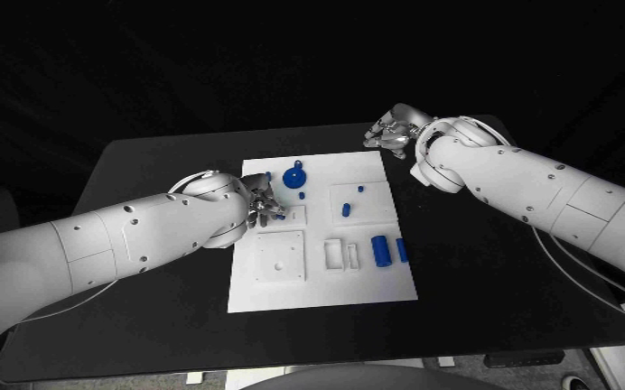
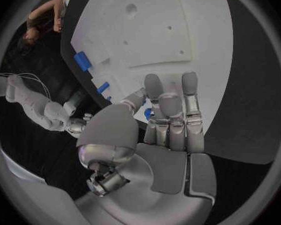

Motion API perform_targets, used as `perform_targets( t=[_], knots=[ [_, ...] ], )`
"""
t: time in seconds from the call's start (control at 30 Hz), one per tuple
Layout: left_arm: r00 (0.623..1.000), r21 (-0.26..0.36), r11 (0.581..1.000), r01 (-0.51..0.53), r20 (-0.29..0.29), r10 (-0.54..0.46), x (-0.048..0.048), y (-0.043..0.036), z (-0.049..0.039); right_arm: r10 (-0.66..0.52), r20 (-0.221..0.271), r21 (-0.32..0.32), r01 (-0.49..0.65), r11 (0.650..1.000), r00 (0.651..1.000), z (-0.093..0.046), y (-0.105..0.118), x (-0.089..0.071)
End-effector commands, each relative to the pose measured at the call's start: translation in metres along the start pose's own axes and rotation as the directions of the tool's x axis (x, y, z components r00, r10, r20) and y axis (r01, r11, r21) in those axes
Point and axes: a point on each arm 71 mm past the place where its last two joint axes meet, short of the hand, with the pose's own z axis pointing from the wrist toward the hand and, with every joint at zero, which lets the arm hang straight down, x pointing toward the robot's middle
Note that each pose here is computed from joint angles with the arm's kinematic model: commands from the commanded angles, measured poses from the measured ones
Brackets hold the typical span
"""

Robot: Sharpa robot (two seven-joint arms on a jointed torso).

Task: Assemble the parts on the task board

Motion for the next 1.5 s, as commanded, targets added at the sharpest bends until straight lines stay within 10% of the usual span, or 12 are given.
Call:
perform_targets(
  t=[0.03,1.5],
  knots=[
    [1.000,-0.015,1.000,-0.018,-0.015,0.018,0.0041,0.0018,0.0017,0.000,-0.006,-0.005,0.000,1.000,1.000,0.0000,0.0005,0.0005],
    [1.000,-0.010,1.000,-0.022,-0.018,0.022,0.0049,0.0011,0.0015,0.001,-0.007,-0.005,-0.001,1.000,1.000,-0.0001,0.0000,0.0013]
  ],
)
